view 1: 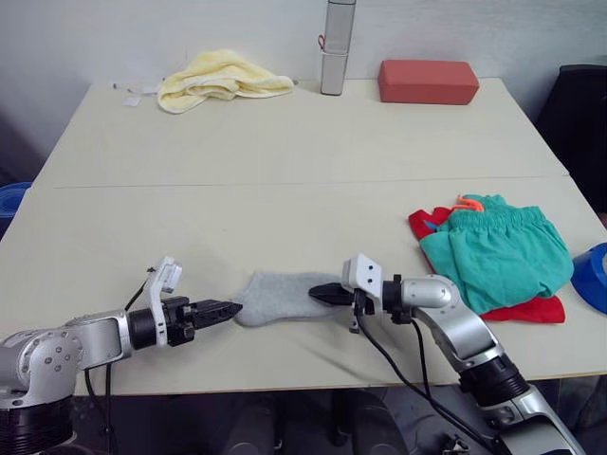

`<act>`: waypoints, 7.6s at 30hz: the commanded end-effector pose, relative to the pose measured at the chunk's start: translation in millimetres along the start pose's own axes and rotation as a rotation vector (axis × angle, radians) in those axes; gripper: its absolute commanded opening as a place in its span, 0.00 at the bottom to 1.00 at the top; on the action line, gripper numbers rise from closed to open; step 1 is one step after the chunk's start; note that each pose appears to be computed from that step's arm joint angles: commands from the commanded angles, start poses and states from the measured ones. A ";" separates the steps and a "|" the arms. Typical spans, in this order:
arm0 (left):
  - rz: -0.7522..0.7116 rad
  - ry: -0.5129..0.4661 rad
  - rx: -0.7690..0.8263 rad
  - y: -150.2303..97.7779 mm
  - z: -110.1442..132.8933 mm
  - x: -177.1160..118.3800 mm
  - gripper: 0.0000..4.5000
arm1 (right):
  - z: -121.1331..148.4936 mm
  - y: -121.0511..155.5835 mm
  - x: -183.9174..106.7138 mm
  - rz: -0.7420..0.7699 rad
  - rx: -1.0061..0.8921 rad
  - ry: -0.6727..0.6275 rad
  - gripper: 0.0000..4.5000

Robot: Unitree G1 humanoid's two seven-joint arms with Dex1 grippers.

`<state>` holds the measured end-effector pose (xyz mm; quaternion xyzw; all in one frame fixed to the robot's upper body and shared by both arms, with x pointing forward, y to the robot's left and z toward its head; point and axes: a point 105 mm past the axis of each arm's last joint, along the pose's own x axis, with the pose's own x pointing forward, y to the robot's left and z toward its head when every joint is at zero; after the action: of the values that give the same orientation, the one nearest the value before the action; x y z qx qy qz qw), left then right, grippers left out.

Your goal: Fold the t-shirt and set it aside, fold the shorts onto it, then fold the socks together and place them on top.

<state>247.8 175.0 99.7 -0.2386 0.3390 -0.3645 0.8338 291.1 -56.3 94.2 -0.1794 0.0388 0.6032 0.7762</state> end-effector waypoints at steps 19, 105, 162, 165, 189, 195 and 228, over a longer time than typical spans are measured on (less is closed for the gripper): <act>-0.117 0.029 0.029 -33.3 6.2 43.4 0.00 | 0.5 4.8 4.4 0.004 0.021 -0.003 0.00; -0.673 -0.084 0.817 -113.3 39.4 82.2 0.99 | -20.6 21.6 -131.9 -0.285 0.303 0.106 0.00; -0.421 -0.160 0.877 -76.4 44.2 114.2 0.01 | 45.5 5.4 -53.4 -0.053 0.149 -0.219 0.00; -0.382 -0.120 0.880 -68.3 38.5 123.5 0.01 | 34.7 2.1 -46.8 -0.066 0.139 -0.162 0.00; -0.336 -0.110 0.651 -51.6 39.9 43.8 0.99 | 22.1 -19.8 -96.7 -0.141 0.381 -0.142 0.00; -0.341 -0.138 0.714 -48.1 37.1 45.5 0.75 | 19.2 -19.6 -95.9 -0.137 0.445 -0.131 0.00; -0.311 -0.064 0.918 -44.3 27.0 95.8 0.00 | -7.9 -16.2 -69.2 0.020 1.328 0.195 0.99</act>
<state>295.0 78.2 101.5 0.0856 0.0961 -0.5896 0.7974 295.6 -136.2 119.8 0.2890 0.4499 0.4351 0.7244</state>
